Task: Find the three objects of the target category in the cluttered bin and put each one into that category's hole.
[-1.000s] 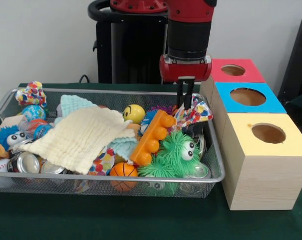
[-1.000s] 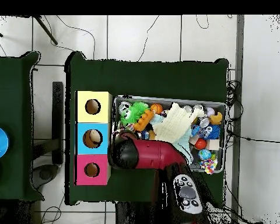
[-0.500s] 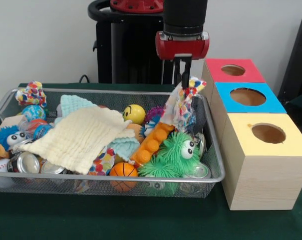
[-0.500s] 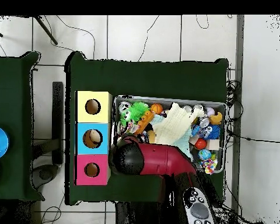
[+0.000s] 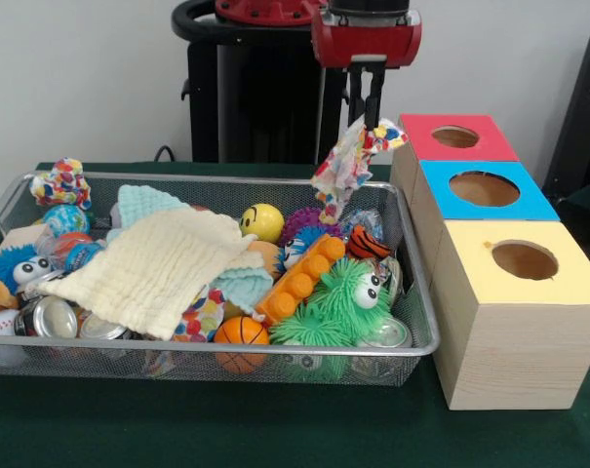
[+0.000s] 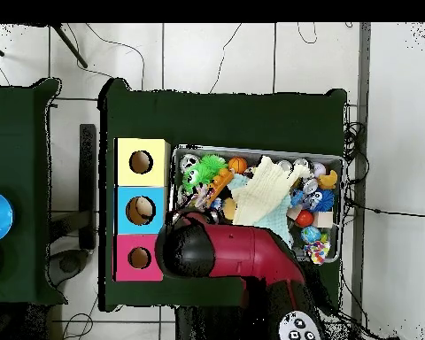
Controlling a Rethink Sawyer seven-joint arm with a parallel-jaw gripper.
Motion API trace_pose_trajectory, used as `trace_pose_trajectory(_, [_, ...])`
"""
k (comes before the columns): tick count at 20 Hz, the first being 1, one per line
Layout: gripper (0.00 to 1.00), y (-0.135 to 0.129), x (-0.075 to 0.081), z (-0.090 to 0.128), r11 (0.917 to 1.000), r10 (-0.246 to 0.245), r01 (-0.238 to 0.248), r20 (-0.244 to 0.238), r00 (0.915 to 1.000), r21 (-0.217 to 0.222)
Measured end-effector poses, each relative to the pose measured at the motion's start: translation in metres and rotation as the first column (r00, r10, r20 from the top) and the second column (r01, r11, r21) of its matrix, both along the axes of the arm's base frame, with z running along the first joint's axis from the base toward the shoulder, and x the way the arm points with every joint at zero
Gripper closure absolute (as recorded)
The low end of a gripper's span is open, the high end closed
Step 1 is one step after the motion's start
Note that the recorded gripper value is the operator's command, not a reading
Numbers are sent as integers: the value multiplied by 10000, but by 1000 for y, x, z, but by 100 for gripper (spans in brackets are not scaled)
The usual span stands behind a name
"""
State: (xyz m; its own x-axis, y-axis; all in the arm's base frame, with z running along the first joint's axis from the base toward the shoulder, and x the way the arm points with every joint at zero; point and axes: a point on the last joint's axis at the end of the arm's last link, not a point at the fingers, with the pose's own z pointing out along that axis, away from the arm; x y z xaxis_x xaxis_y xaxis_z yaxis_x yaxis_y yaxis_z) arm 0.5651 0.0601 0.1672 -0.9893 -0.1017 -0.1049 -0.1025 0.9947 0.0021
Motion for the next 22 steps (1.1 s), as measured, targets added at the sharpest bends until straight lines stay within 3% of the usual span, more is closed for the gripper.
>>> trace_pose_trajectory(14, [100, 13, -3, 27, 9997, 219, -217, -430, 9988, 60])
trace_pose_trajectory(22, [100, 33, -3, 40, 9987, 507, -504, -552, 9972, 72])
